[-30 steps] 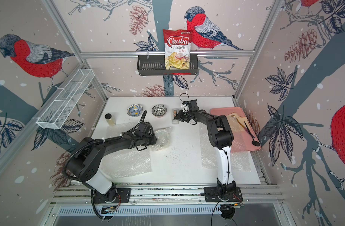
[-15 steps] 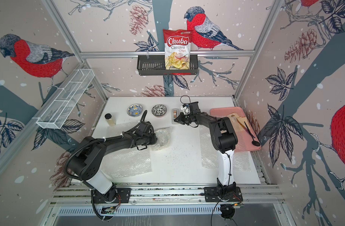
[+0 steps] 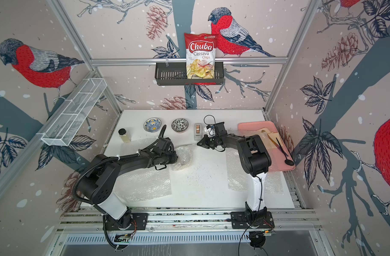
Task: Wrap bowls in bubble wrap
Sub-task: Stick the tape on the bubble wrap.
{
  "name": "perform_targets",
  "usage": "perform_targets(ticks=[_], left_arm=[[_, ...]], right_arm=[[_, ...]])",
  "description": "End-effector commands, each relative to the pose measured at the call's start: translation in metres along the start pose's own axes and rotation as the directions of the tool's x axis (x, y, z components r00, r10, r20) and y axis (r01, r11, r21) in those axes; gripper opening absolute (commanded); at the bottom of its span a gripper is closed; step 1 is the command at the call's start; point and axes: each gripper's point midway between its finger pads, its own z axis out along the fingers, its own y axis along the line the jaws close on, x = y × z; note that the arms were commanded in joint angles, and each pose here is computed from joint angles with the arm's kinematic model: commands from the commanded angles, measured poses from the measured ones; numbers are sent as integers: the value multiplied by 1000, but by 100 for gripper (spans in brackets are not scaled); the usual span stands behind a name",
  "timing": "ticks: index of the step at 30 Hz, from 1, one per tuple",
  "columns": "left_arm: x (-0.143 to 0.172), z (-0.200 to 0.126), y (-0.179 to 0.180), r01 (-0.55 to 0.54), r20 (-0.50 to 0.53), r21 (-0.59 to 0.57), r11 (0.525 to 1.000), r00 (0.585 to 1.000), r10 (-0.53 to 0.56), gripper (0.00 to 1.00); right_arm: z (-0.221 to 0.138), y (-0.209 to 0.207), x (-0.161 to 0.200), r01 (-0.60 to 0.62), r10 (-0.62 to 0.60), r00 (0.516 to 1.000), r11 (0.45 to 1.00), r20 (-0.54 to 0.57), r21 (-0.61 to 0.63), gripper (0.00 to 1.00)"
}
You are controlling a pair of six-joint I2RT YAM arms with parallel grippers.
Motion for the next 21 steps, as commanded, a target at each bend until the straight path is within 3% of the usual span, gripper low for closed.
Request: perform_targets(ticks=[1,21], left_arm=[[14,3,22,-11,-46,-92,996,999,7,21],[15,3,23,-13,-46,-95,995,999,9,21]], right_arm=[[3,1,17,-16,14,998,999,-56,-36,0],[-7,-60,17,-115,117,993,991,-23,75,0]])
